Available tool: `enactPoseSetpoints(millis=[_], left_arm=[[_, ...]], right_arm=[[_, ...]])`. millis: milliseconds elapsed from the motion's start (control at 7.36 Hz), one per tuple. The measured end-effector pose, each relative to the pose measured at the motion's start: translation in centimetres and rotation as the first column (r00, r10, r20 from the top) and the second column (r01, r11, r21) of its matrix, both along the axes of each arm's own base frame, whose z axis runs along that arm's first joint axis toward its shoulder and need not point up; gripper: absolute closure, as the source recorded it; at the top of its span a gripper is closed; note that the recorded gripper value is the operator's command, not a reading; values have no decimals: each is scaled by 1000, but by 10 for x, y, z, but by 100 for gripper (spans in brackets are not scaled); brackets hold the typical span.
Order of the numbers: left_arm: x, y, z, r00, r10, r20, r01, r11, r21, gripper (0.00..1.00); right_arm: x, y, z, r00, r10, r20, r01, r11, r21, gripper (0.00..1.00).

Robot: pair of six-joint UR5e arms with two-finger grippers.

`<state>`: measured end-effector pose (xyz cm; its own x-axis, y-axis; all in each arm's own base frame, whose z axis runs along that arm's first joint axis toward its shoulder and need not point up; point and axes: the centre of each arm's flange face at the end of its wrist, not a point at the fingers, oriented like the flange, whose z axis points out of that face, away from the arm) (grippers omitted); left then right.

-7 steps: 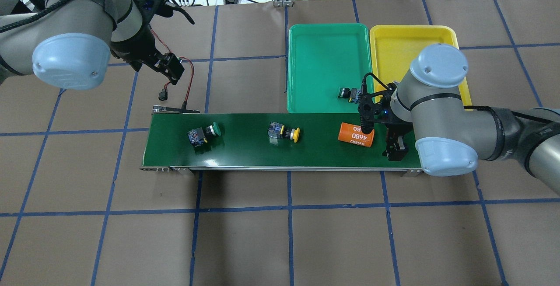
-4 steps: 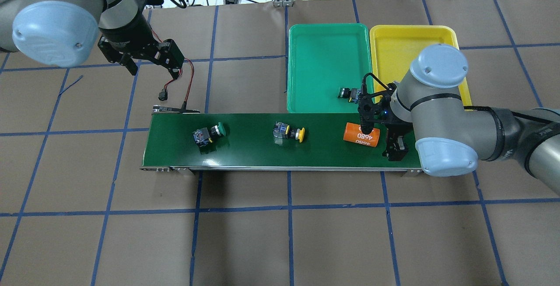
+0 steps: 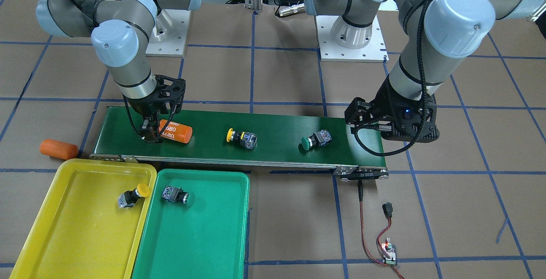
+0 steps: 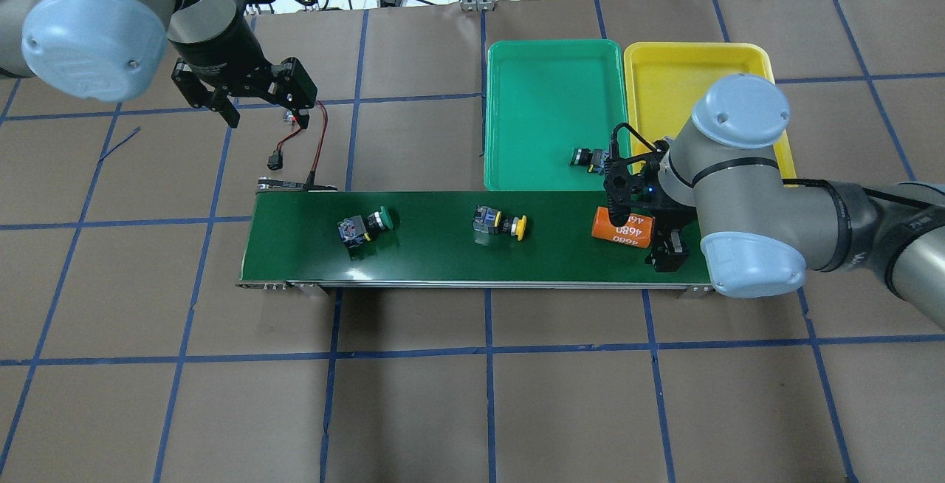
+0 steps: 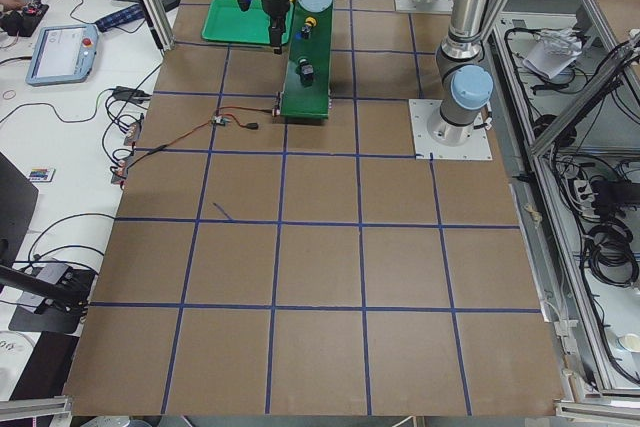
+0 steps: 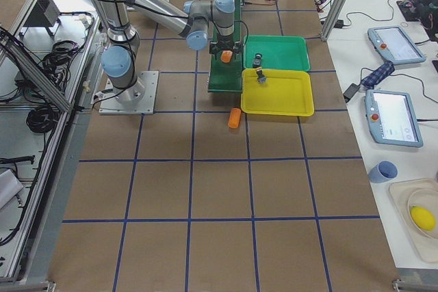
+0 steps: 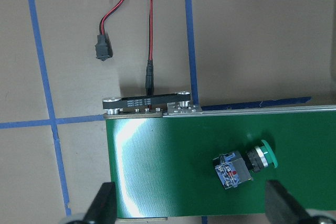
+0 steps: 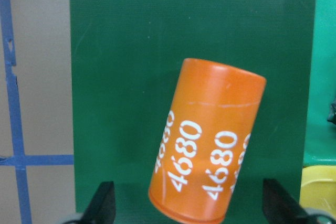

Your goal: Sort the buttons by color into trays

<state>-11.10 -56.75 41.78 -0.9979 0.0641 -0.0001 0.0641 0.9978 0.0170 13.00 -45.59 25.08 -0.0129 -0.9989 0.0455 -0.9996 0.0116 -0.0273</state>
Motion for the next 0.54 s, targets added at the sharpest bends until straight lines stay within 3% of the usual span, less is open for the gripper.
enactPoseSetpoints(millis=[544], left_arm=[[4, -3, 0, 996, 84, -36, -84, 996, 11, 0]], right_arm=[[0, 0, -1, 1000, 0, 0, 0, 1000, 3, 0]])
